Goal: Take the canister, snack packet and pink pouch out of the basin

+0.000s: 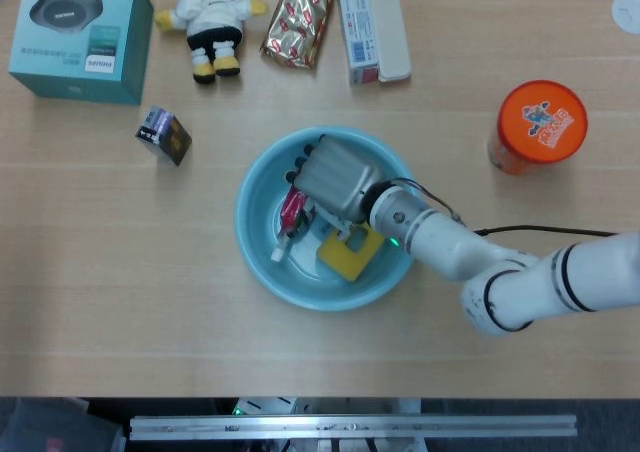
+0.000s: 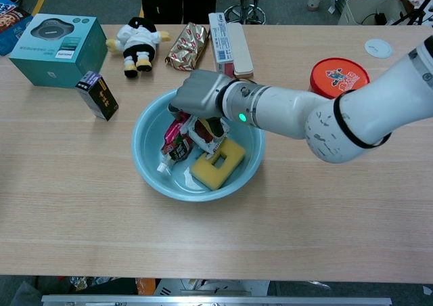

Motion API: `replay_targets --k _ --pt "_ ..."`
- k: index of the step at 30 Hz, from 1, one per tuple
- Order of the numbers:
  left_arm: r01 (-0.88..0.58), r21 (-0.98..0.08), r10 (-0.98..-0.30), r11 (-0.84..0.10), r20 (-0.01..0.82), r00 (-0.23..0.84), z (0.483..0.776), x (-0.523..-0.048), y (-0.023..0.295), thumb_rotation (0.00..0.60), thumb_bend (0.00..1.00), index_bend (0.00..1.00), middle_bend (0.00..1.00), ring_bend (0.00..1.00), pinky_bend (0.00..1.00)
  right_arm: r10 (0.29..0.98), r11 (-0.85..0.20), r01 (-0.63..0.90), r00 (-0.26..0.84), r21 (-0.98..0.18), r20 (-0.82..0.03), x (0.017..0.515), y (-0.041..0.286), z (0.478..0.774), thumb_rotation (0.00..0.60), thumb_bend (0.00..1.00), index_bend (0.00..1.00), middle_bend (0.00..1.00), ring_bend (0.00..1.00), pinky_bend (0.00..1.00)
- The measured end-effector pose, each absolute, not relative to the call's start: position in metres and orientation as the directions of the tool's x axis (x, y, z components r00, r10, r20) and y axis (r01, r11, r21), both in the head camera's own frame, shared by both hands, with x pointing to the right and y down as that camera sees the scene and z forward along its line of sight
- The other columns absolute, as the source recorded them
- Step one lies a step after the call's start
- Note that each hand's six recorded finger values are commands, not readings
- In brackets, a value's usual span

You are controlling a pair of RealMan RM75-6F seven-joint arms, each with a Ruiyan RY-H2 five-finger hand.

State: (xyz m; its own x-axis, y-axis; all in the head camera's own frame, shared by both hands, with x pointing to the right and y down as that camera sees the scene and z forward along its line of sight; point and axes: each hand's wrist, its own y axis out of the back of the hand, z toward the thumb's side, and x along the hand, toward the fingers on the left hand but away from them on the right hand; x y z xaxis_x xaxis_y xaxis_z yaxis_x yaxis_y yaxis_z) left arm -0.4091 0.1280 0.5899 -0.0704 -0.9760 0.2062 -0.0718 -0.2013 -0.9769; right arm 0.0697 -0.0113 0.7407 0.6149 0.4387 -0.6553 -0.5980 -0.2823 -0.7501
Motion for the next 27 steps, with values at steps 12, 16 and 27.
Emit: replay_targets --k 12,16,27 --pt "-0.069 -0.977 -0.975 -0.202 0.208 -0.076 0.591 -0.412 0.127 0.600 0.34 0.32 0.27 0.21 0.16 0.440 -0.276 -0.592 0.622 -0.757 -0.647 0.082 -0.011 0.734 0.600 0.00 0.43 0.42 0.37 0.50" --pt "-0.069 -0.976 -0.975 -0.205 0.210 -0.071 0.592 -0.409 0.127 0.600 0.35 0.32 0.27 0.21 0.16 0.446 -0.276 -0.587 0.623 -0.761 -0.643 0.081 -0.012 0.736 0.600 0.00 0.49 0.46 0.42 0.56" --pt "-0.067 -0.977 -0.976 -0.203 0.207 -0.070 0.591 -0.409 0.125 0.600 0.34 0.32 0.27 0.21 0.16 0.477 -0.283 -0.522 0.651 -0.805 -0.590 0.081 -0.020 0.728 0.600 0.00 0.66 0.60 0.56 0.69"
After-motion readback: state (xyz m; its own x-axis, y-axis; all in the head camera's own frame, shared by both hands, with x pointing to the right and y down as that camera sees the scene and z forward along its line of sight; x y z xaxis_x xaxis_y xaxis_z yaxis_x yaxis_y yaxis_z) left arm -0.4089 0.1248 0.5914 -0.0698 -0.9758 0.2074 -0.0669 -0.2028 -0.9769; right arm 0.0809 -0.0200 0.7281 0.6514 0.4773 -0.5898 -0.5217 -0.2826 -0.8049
